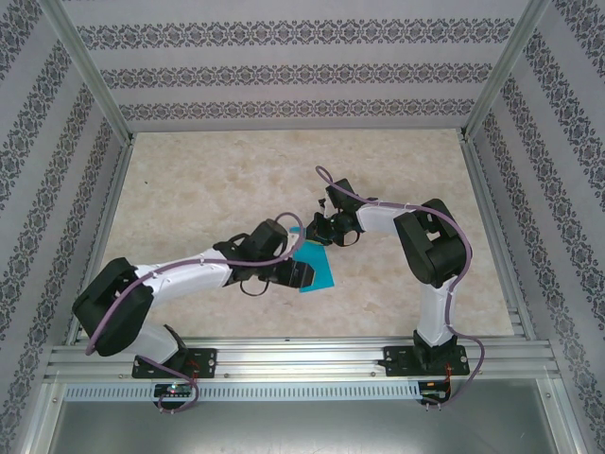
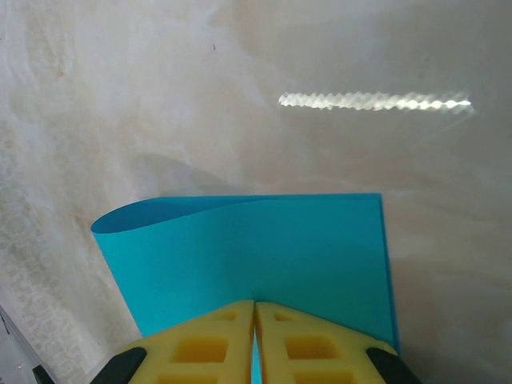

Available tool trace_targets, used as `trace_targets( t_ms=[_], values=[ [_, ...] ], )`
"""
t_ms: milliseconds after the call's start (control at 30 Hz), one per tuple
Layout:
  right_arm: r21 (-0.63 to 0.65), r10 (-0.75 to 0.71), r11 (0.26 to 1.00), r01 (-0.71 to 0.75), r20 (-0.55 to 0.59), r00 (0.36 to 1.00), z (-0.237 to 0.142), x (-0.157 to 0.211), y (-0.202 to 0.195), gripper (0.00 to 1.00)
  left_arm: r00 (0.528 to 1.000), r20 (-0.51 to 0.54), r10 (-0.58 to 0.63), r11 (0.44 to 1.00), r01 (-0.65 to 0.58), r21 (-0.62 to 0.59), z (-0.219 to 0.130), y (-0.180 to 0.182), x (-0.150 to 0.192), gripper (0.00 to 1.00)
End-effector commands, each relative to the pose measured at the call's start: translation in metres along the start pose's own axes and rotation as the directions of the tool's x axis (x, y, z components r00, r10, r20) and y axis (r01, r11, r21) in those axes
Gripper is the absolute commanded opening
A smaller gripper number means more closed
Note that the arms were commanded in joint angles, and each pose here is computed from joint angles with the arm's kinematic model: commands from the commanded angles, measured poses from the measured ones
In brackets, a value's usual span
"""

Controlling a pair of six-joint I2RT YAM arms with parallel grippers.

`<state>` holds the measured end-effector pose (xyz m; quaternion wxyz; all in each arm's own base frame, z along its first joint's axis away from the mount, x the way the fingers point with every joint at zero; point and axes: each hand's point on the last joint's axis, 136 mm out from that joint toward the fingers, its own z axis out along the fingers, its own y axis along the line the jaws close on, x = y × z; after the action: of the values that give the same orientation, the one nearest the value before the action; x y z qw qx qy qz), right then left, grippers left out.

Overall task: Fold a paper plane with a square sheet of paper (fold left side to right side)
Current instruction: First fold the square sheet of paper in half at the center of the table, then hold the square sheet of paper at the center of the table.

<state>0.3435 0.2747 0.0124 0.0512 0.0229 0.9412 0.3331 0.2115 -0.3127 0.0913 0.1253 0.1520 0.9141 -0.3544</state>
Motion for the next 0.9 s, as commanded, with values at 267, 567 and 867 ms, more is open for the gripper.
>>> trace_targets(
  t_ms=[267, 567, 867],
  values=[
    [0.066, 0.002, 0.998, -0.002, 0.004, 1.000, 0.009, 0.000, -0.020, 0.12, 1.000, -0.020, -0.015, 0.997, 0.016, 0.073, 0.044, 0.002, -0.027, 0.59],
    [0.043, -0.010, 0.999, 0.009, 0.017, 1.000, 0.004, -0.004, -0.012, 0.12, 0.997, -0.056, -0.060, 0.998, 0.061, 0.019, 0.063, 0.027, -0.013, 0.59],
    [-0.016, -0.042, 0.999, 0.044, 0.098, 0.994, -0.036, -0.032, 0.017, 0.16, 0.990, -0.093, -0.108, 0.994, 0.107, -0.023, 0.071, 0.048, 0.011, 0.58]
  ],
)
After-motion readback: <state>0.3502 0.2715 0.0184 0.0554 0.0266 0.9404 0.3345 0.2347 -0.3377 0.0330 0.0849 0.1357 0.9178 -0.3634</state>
